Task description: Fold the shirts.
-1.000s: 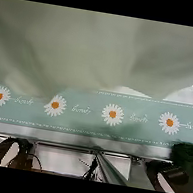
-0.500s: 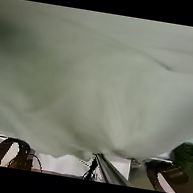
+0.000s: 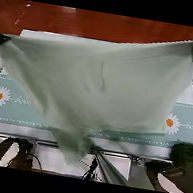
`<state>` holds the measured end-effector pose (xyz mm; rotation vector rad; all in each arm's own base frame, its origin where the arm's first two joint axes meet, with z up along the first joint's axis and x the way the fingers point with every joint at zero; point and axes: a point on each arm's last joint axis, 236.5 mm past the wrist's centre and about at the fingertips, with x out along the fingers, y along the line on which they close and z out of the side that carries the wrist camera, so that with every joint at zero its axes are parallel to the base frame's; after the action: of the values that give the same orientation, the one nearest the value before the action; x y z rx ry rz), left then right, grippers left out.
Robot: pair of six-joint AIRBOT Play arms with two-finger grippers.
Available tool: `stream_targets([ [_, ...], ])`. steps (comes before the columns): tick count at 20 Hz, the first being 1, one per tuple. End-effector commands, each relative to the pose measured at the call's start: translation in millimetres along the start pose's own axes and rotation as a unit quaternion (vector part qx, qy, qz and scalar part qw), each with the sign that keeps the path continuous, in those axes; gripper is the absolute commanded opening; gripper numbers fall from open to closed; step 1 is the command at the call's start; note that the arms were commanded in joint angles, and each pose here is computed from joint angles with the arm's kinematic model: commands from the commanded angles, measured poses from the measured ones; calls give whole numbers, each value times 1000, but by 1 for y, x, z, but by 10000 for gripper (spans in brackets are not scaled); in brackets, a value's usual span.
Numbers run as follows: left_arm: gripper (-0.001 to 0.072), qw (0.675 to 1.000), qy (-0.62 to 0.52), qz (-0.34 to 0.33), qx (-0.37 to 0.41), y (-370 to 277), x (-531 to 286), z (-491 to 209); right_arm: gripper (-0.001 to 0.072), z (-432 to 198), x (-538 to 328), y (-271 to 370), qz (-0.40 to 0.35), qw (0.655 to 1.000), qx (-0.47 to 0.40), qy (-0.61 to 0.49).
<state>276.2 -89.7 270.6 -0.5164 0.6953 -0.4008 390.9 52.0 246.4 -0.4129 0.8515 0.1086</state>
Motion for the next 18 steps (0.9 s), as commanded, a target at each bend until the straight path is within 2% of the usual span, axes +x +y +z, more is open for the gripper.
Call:
stream_targets([
  [1,28,999,10,25,-24,63,55,2,11,16,89,27,27,999,-14,25],
  [5,28,999,12,35,-26,108,117,21,11,42,153,26,30,999,2,-19],
  [10,28,996,71,47,-33,154,202,-7,12,49,213,22,56,995,68,-41],
  [15,29,985,143,63,-78,192,262,-59,12,-9,280,33,93,984,138,57],
  [18,29,974,185,32,-124,184,278,-87,13,-44,301,51,113,976,140,121],
])
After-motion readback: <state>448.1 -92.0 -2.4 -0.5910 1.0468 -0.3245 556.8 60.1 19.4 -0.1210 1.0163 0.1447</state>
